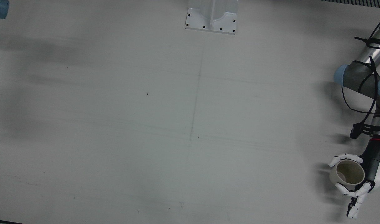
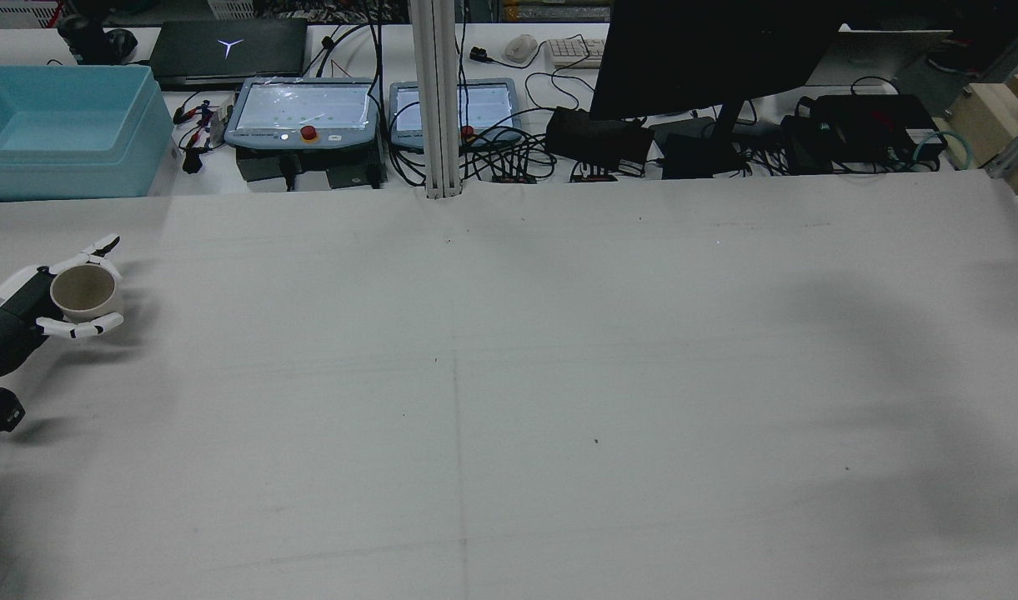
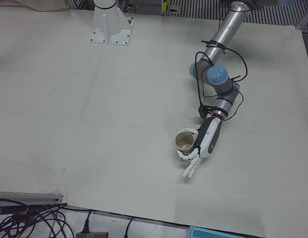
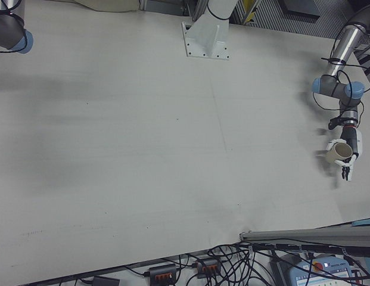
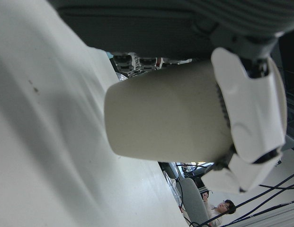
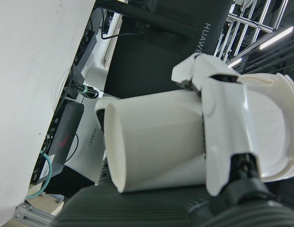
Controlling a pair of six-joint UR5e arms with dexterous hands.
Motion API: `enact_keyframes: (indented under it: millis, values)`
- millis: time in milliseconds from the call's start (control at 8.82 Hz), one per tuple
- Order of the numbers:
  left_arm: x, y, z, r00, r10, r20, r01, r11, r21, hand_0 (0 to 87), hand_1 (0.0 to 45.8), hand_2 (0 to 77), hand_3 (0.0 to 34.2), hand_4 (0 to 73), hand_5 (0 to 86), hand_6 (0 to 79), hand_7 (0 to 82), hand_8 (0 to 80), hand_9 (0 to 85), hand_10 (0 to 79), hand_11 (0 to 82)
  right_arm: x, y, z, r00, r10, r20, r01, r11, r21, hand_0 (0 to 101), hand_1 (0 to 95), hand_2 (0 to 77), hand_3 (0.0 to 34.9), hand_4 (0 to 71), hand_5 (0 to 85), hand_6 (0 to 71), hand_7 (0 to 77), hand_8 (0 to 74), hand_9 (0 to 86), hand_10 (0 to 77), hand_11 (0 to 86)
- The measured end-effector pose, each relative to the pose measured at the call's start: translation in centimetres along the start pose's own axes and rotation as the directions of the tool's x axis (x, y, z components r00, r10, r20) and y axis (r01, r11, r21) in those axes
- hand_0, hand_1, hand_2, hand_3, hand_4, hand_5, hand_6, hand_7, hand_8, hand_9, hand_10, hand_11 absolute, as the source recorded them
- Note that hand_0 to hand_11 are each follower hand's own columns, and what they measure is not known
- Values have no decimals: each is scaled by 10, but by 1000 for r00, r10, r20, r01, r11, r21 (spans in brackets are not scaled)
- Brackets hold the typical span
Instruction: Pour water
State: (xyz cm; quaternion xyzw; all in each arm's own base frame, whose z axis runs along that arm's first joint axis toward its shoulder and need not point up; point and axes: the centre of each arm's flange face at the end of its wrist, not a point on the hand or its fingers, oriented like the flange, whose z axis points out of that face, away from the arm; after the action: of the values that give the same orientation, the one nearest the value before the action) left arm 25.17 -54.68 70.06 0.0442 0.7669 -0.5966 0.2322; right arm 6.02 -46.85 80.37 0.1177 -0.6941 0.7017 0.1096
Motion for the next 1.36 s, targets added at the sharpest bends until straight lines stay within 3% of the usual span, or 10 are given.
enact_keyframes:
  millis: [340, 453, 567, 680, 793, 907, 1360]
  values:
    - [-7, -19, -8, 1000, 12, 10, -12, 1000, 19, 492, 213, 371, 0, 311, 425, 60, 82, 27, 44, 27, 55, 1, 2, 2, 1000, -3, -5, 3, 1000, -3, 738, 316, 387, 1, 49, 698, 284, 425, 371, 529, 496, 611]
    - [-8, -22, -9, 1000, 13, 13, -14, 1000, 22, 493, 158, 365, 0, 256, 153, 60, 76, 5, 27, 22, 44, 2, 3, 3, 1000, -3, -5, 3, 1000, -5, 754, 316, 387, 0, 49, 693, 284, 425, 371, 529, 496, 611]
    - [-8, -23, -9, 1000, 12, 14, -13, 1000, 23, 493, 54, 262, 0, 256, 153, 60, 76, 5, 27, 22, 44, 1, 4, 3, 1000, -4, -5, 4, 1000, -7, 753, 311, 382, 1, 54, 693, 284, 425, 371, 529, 496, 611]
    - [-8, -23, -9, 1000, 11, 14, -11, 1000, 24, 492, 54, 262, 0, 229, 82, 44, 65, 11, 27, 22, 33, 1, 3, 3, 1000, -4, -5, 4, 1000, -6, 762, 316, 371, 0, 54, 693, 284, 425, 371, 529, 491, 611]
    - [-9, -24, -10, 1000, 10, 15, -11, 1000, 25, 492, 120, 153, 0, 224, 16, 44, 60, 16, 27, 11, 33, 1, 3, 2, 1000, -5, -5, 5, 1000, -5, 766, 316, 365, 0, 54, 693, 284, 425, 371, 529, 485, 611]
    - [-9, -24, -10, 1000, 10, 15, -10, 1000, 27, 492, 87, 27, 0, 229, 11, 44, 60, 16, 22, 16, 33, 1, 3, 1, 1000, -5, -5, 5, 1000, -5, 775, 316, 365, 0, 49, 698, 284, 425, 371, 529, 485, 611]
    - [-5, -27, -11, 1000, -1, 8, 1, 1000, 29, 492, 98, 22, 0, 207, 5, 44, 54, 0, 22, 11, 33, 11, -5, -1, 999, -39, -26, 39, 999, 7, 767, 322, 360, 0, 49, 698, 284, 425, 371, 524, 485, 616]
